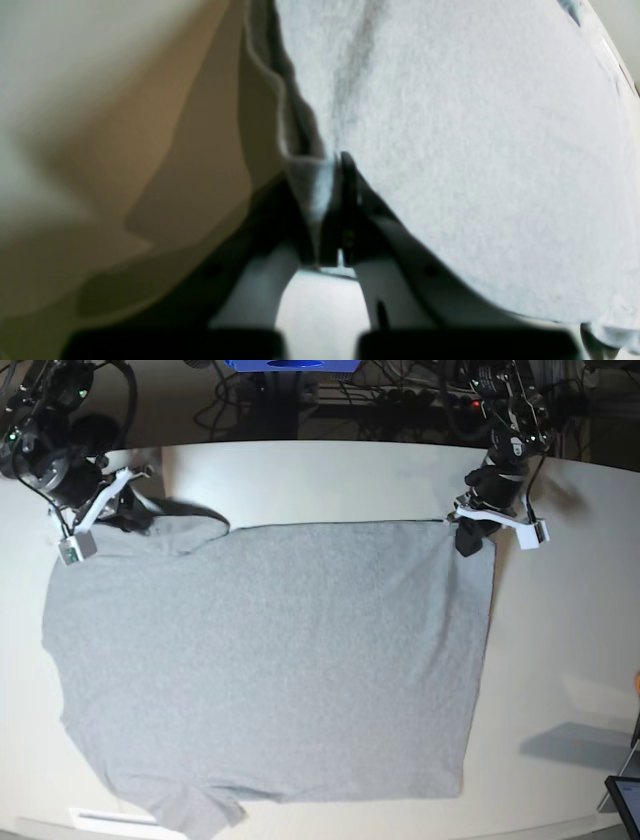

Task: Fold the T-shirt properly
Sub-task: 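Lift both shoulder corners and pull the shirt toward the robot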

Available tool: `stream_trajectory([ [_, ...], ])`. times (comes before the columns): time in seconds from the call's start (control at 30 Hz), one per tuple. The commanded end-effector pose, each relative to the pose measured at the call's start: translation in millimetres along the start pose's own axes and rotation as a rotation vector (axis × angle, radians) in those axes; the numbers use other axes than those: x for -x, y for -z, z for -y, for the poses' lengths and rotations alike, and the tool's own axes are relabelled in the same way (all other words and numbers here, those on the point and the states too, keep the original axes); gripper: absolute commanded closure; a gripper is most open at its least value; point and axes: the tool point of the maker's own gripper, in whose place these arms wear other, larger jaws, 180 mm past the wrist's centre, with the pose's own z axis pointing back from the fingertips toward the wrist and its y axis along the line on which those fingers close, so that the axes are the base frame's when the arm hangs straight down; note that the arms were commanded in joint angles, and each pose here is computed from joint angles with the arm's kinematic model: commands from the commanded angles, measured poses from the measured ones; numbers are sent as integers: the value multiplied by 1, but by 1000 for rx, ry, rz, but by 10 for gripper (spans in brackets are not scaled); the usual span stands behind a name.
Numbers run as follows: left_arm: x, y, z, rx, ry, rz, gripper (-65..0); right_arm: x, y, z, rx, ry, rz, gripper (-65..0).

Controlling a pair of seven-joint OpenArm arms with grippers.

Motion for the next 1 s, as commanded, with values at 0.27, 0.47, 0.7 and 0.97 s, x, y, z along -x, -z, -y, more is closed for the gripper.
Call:
stream_trajectory([
  [0.27, -24, -3, 13, 78, -92, 80, 0, -36, 0, 0, -7, -54, 76, 0],
  [0.47, -37, -5, 4, 57, -168, 92, 0, -52, -4, 7, 7, -92, 97, 0],
  [0.7, -55, -4, 19, 89, -158, 130, 0, -67, -4, 9, 14, -110, 126, 0],
  [0.97, -58, -2, 21, 89, -167, 139, 0, -82, 0, 8, 0, -158, 132, 0],
])
